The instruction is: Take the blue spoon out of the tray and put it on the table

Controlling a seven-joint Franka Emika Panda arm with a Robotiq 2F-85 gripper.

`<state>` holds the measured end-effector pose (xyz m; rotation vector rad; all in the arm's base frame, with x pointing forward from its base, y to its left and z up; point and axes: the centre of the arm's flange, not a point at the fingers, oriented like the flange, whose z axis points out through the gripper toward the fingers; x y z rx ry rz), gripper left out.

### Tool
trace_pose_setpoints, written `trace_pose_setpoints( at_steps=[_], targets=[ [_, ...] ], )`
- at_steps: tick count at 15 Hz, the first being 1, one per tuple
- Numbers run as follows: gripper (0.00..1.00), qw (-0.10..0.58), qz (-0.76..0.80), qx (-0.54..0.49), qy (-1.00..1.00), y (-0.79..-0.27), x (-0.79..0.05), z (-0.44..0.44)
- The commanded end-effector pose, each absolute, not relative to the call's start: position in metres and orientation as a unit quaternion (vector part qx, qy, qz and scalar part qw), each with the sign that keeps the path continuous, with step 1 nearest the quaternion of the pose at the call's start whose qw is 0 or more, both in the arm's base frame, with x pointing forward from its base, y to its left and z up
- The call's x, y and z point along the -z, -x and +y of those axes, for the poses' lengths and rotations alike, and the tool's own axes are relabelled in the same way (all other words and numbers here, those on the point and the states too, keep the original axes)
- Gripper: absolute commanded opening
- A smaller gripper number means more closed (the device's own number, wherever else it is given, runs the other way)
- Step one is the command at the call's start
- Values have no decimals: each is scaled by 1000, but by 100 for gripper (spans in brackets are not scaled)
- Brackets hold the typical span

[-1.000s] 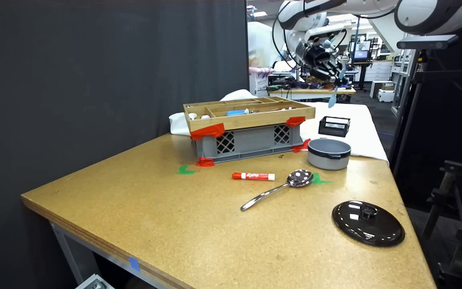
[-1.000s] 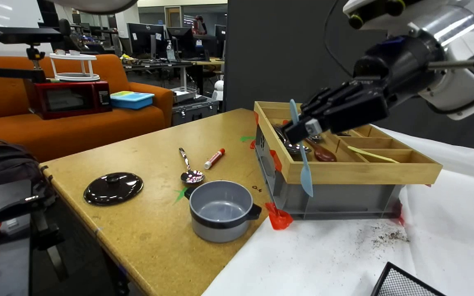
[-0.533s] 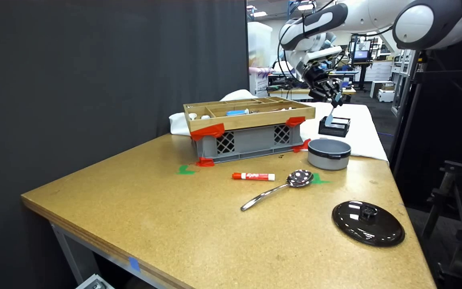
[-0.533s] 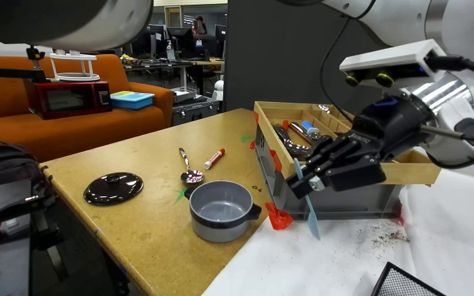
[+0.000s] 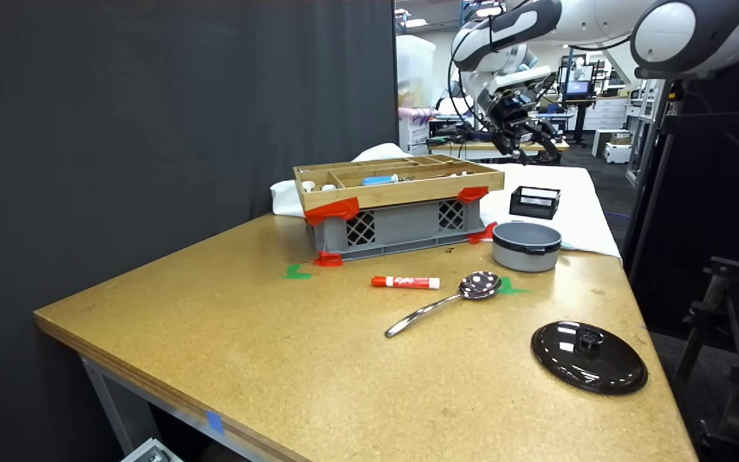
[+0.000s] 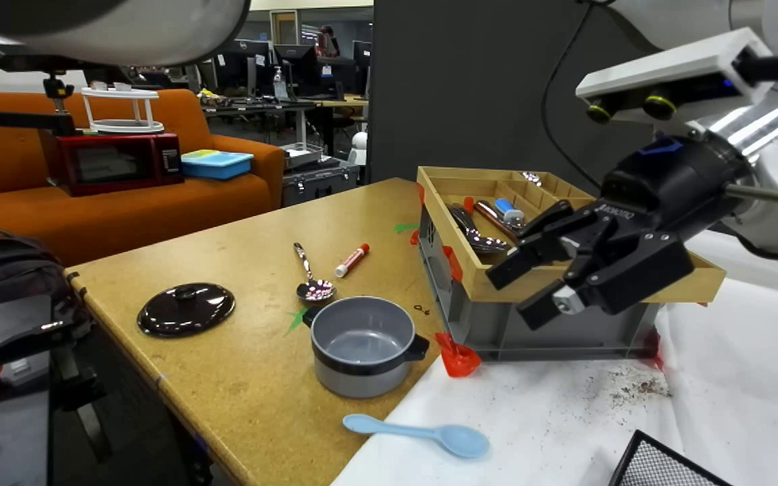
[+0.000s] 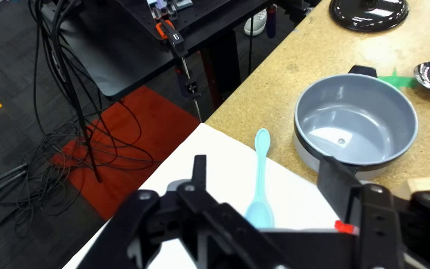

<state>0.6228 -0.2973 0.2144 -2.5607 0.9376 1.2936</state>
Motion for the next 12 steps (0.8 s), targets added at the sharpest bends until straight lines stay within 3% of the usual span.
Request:
trace_pose_setpoints(
  at_steps=[1, 12],
  targets=[
    [99, 54, 321, -427, 844, -570, -243, -273],
    [100, 60, 329, -288, 897, -577, -353, -271]
  ],
)
